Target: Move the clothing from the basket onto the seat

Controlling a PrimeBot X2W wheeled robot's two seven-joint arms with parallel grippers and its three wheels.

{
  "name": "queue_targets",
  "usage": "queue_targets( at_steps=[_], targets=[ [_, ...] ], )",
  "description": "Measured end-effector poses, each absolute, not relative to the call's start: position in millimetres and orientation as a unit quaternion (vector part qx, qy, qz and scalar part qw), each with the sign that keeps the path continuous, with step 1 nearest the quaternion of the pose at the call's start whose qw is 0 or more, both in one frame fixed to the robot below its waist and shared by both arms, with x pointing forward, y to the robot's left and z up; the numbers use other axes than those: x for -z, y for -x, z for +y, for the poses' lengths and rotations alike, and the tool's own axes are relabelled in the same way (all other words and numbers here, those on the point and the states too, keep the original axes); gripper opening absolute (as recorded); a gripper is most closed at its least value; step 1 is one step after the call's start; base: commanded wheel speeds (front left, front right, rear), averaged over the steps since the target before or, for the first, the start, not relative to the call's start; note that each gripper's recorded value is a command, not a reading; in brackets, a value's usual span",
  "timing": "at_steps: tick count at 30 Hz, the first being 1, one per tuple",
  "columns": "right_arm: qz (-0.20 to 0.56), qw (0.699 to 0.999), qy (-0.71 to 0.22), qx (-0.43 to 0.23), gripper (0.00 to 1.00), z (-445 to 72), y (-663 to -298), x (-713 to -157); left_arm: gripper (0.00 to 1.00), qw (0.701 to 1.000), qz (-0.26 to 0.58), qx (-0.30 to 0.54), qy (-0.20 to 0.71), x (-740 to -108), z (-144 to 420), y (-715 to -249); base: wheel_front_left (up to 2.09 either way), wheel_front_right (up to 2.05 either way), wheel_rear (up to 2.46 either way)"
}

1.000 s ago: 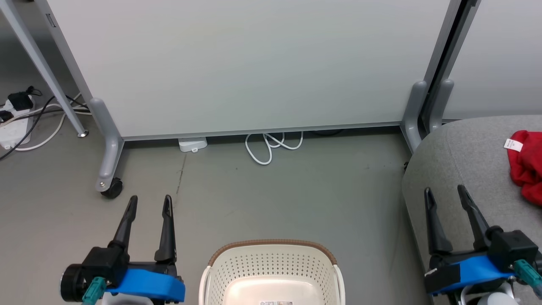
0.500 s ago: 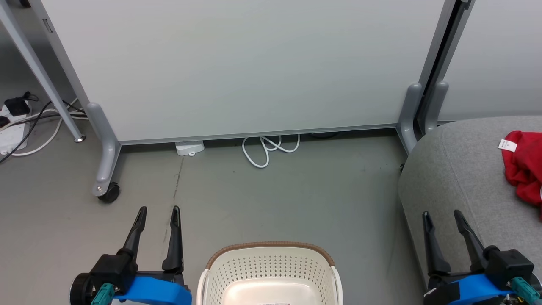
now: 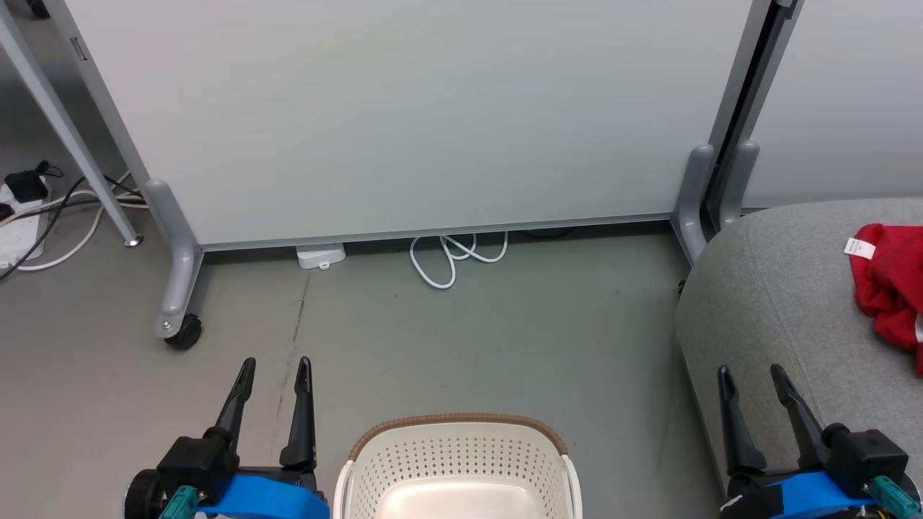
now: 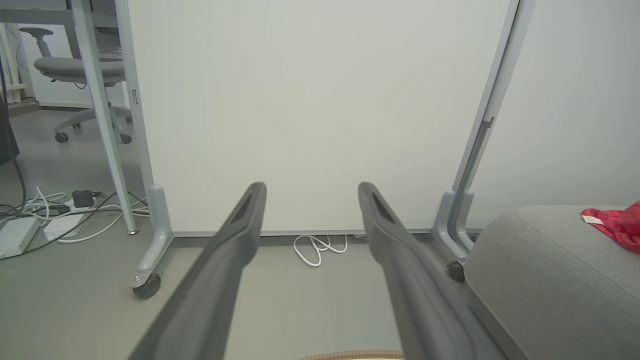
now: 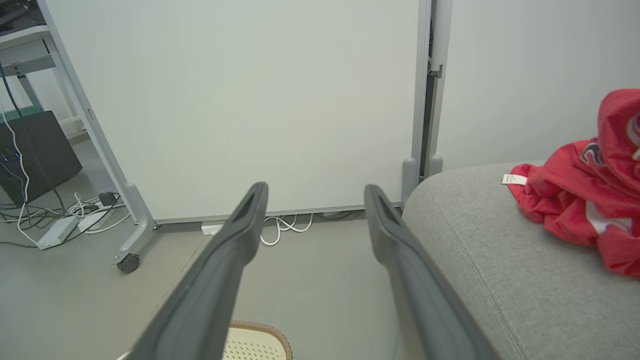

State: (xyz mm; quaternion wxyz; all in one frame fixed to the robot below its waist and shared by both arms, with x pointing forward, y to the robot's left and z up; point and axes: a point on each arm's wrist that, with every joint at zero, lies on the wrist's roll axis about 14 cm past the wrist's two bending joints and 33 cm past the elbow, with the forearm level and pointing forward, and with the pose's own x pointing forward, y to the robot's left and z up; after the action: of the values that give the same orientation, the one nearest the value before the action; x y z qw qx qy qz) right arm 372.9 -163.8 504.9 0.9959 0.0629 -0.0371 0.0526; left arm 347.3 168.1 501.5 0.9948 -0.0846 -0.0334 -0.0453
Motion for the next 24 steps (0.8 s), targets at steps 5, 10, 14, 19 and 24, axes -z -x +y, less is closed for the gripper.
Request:
queue_targets(
  at_steps=[5,10,14,19,24],
  targets=[
    [-0.038,0.996,-0.063,-0.054,1.00,-162.8,-372.8,-505.4,1.00,0.995,-0.034,0.047,0.085,-502.1,167.1,-346.7,0.00,0.00,0.00],
    [-0.008,0.996,-0.066,-0.051,0.00,-162.9,-367.9,-487.5,0.00,0.995,0.001,0.045,0.091,-480.1,164.4,-337.8,0.00,0.00,0.00],
    [0.007,0.995,-0.094,-0.040,0.00,-166.5,-366.6,-480.4,0.00,0.992,0.015,0.036,0.119,-472.6,166.2,-335.2,0.00,0.00,0.00],
    [0.016,0.989,-0.141,-0.027,0.00,-170.9,-366.9,-478.2,0.00,0.986,0.023,0.020,0.165,-470.3,172.1,-336.3,0.00,0.00,0.00],
    [0.021,0.982,-0.185,-0.016,0.00,-174.2,-367.2,-477.4,0.00,0.978,0.028,0.008,0.207,-469.1,176.6,-337.9,0.00,0.00,0.00]
  ],
)
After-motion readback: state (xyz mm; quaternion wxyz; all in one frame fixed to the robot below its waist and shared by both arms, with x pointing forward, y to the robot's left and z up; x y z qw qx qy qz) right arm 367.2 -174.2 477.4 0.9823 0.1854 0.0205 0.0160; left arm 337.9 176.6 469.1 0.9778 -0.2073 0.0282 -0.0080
